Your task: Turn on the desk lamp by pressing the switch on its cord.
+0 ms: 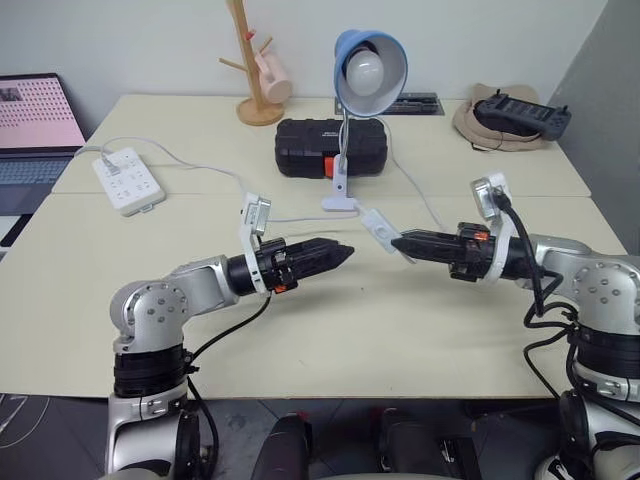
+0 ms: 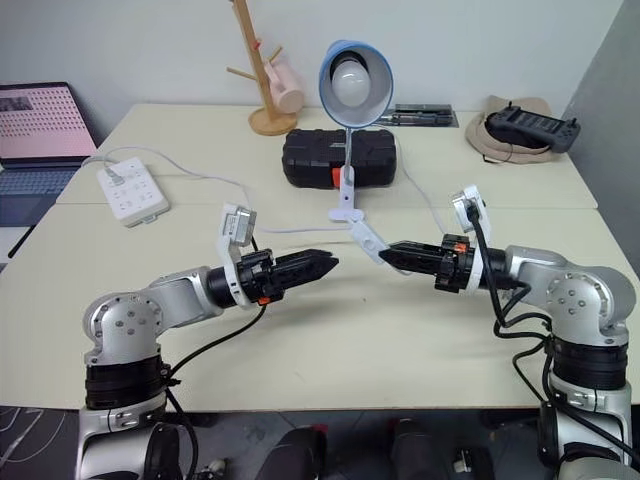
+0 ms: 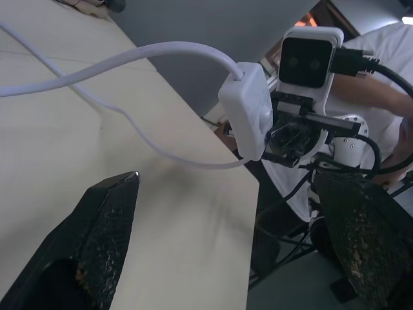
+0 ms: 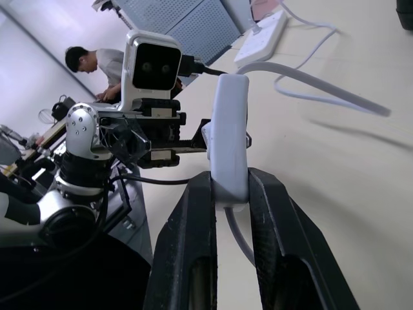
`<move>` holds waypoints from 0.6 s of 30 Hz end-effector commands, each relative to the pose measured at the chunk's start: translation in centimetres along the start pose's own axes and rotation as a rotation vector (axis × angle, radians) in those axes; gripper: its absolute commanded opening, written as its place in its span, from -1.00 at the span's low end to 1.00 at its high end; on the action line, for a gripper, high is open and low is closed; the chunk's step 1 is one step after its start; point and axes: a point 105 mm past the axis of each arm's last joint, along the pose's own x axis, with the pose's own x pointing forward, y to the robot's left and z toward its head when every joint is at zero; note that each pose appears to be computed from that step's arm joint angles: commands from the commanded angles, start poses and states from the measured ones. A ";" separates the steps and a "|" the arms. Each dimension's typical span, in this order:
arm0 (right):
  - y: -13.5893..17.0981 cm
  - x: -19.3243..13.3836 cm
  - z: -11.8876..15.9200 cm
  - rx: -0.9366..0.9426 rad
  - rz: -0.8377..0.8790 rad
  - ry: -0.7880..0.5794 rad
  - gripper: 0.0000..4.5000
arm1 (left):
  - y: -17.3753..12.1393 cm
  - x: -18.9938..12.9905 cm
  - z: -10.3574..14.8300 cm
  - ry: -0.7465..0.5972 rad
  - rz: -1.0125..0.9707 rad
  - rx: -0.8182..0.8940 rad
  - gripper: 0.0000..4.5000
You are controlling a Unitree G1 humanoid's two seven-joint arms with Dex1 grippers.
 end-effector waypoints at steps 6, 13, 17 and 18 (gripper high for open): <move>2.1 -0.2 -0.2 -0.004 0.052 0.034 -0.84 | -2.3 2.2 0.5 -0.081 -0.088 -0.055 1.00; 2.4 0.0 -0.1 0.001 0.061 0.035 -0.84 | -2.6 2.5 -0.2 -0.057 -0.090 -0.059 0.63; 2.7 0.1 0.0 0.005 0.072 0.033 -0.84 | -2.6 2.6 -0.1 -0.059 -0.094 -0.063 0.29; 2.8 0.1 0.0 0.006 0.076 0.032 -0.84 | -2.6 2.6 -0.1 -0.062 -0.095 -0.065 0.19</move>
